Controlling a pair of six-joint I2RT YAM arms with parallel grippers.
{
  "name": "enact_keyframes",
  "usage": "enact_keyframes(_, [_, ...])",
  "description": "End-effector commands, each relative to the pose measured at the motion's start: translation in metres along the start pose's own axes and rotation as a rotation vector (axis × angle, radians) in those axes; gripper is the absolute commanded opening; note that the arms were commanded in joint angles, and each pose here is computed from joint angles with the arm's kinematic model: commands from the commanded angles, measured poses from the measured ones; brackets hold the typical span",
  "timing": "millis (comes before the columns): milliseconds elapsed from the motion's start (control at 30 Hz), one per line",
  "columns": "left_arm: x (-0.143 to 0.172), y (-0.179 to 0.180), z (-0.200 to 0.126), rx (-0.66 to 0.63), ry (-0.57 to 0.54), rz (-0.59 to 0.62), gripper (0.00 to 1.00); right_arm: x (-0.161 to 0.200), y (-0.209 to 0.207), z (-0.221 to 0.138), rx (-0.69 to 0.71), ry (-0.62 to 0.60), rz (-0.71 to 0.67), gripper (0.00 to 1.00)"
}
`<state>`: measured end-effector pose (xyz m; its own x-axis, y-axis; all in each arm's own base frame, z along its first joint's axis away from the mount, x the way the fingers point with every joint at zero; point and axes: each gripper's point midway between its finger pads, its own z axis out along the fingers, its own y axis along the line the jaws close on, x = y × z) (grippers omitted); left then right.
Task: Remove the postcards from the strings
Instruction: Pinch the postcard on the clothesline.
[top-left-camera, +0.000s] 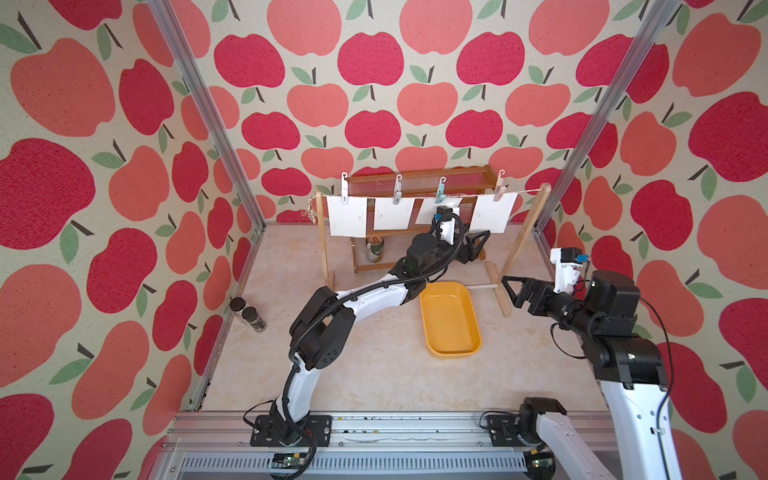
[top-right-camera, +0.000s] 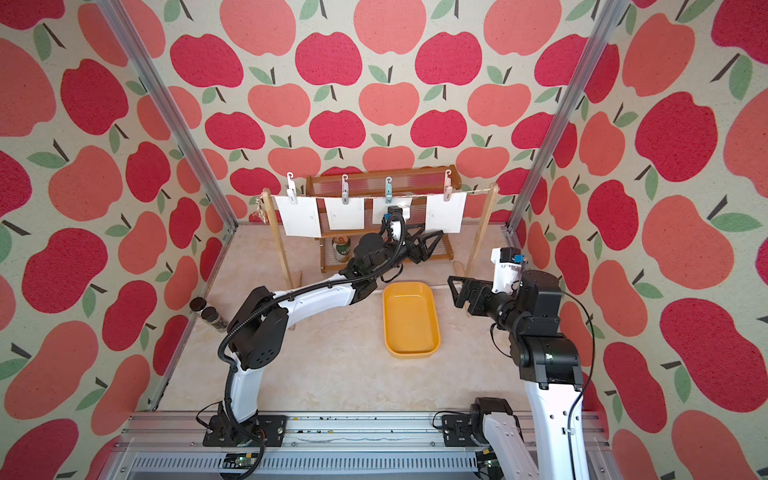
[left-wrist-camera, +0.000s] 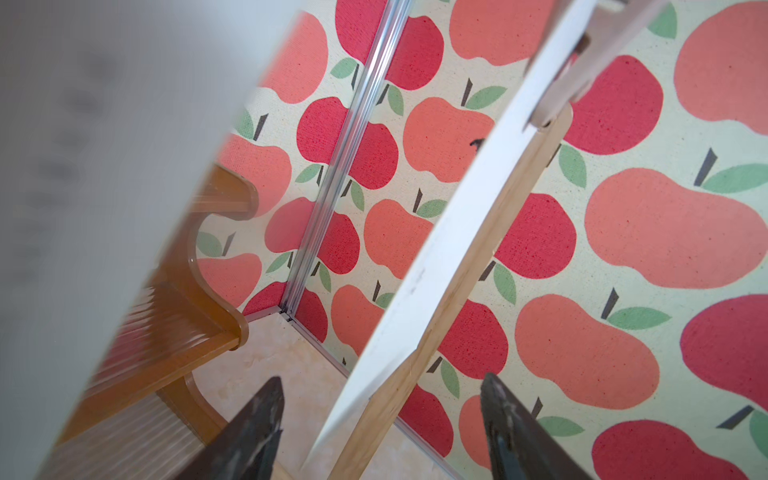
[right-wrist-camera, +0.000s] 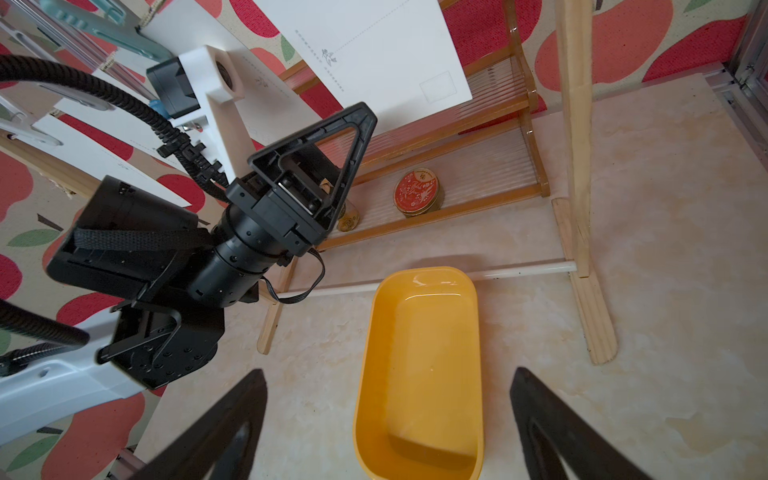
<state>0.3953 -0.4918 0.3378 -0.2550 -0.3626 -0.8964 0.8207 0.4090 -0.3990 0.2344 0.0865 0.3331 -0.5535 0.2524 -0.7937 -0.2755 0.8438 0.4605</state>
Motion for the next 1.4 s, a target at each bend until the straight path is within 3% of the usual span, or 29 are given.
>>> enact_keyframes(0, [-0.005, -0.017, 0.002, 0.074, -0.013, 0.015, 0.62, 0.001, 0.001, 0.0, -0.009, 0.001, 0.019, 0.93])
enact_keyframes(200, [-0.006, -0.03, -0.003, 0.115, -0.003, -0.012, 0.4, 0.0, 0.001, -0.001, -0.005, -0.003, 0.017, 0.93])
enact_keyframes(367, [-0.003, -0.036, -0.007, 0.127, 0.013, -0.016, 0.34, -0.002, 0.002, -0.002, -0.008, -0.006, 0.015, 0.93])
enact_keyframes(467, [0.002, -0.038, -0.006, 0.133, 0.03, -0.029, 0.38, -0.003, 0.004, -0.003, -0.012, -0.01, 0.014, 0.93])
enact_keyframes(600, [0.003, -0.038, -0.008, 0.132, 0.024, -0.041, 0.35, -0.004, 0.005, -0.005, -0.013, -0.015, 0.014, 0.93])
enact_keyframes(733, [-0.002, -0.038, -0.009, 0.125, 0.008, -0.043, 0.24, -0.003, 0.005, -0.007, -0.013, -0.015, 0.012, 0.93])
enact_keyframes(933, [-0.007, -0.042, -0.012, 0.129, -0.001, -0.052, 0.15, -0.001, 0.005, -0.007, -0.012, -0.014, 0.014, 0.93])
enact_keyframes(1067, [-0.013, -0.045, -0.015, 0.134, -0.008, -0.045, 0.0, -0.001, 0.005, -0.008, -0.011, -0.015, 0.011, 0.93])
enact_keyframes(1267, [-0.022, -0.052, -0.022, 0.145, -0.013, -0.039, 0.0, -0.006, 0.009, -0.01, -0.021, -0.025, 0.001, 0.93])
enact_keyframes(1367, [-0.024, -0.054, -0.025, 0.164, 0.004, -0.045, 0.0, -0.012, 0.028, -0.014, -0.113, -0.035, -0.042, 0.92])
